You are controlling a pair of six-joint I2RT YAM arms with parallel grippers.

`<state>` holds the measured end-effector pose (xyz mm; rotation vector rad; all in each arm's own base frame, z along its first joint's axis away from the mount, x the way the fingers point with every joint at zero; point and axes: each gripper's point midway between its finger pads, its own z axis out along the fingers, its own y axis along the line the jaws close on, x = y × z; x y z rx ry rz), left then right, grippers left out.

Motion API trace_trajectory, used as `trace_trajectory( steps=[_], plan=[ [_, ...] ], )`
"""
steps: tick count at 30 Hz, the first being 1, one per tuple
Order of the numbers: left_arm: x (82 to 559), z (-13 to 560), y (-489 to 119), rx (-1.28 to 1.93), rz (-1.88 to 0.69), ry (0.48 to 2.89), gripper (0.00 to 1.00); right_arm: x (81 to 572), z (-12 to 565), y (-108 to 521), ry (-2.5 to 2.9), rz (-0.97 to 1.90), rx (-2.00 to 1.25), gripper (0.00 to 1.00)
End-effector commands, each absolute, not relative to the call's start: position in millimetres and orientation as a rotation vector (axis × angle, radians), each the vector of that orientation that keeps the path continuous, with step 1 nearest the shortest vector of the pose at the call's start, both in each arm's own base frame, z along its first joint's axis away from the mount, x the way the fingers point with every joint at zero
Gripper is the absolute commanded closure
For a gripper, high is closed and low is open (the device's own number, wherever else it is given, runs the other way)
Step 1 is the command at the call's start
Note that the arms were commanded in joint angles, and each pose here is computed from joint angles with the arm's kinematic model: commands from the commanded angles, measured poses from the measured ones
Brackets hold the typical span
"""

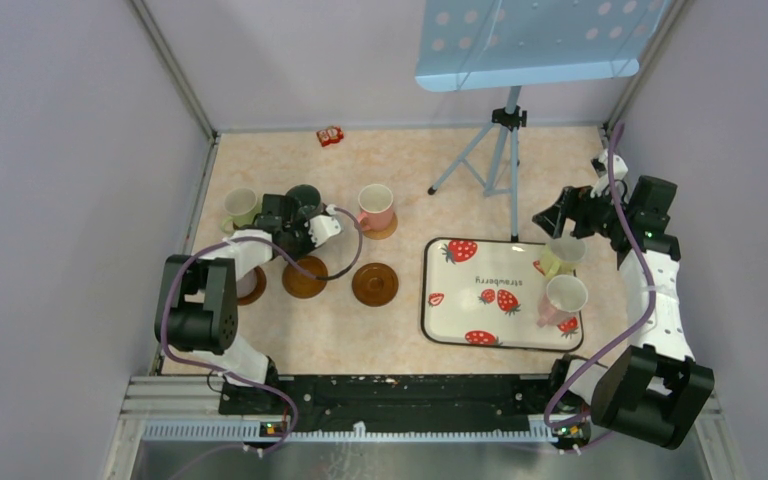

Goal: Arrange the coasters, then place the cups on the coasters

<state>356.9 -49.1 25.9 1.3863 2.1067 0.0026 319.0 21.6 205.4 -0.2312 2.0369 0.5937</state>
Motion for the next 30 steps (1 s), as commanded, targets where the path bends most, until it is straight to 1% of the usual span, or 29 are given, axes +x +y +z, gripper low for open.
trace_trajectory(
  steps=[1, 17, 25, 28, 30],
  plan=[
    [359, 35, -54, 1.404, -0.012, 2.080, 0.77, 323, 217, 25, 1.988, 0.584, -0.282, 0.12],
    [352, 47, -53, 1.406, -0.006, 2.084, 0.68, 322, 219, 26, 1.983, 0.583, -0.285, 0.12],
    [365, 103, -71, 1.298, -0.019, 2.040, 0.62, 322, 225, 23, 1.987, 0.556, -0.288, 0.12],
    [365, 130, -90, 1.275, -0.036, 2.010, 0.59, 323, 229, 21, 1.994, 0.547, -0.282, 0.12],
    [357, 146, -113, 1.283, -0.083, 1.977, 0.55, 324, 231, 19, 2.004, 0.536, -0.274, 0.12]
  ],
)
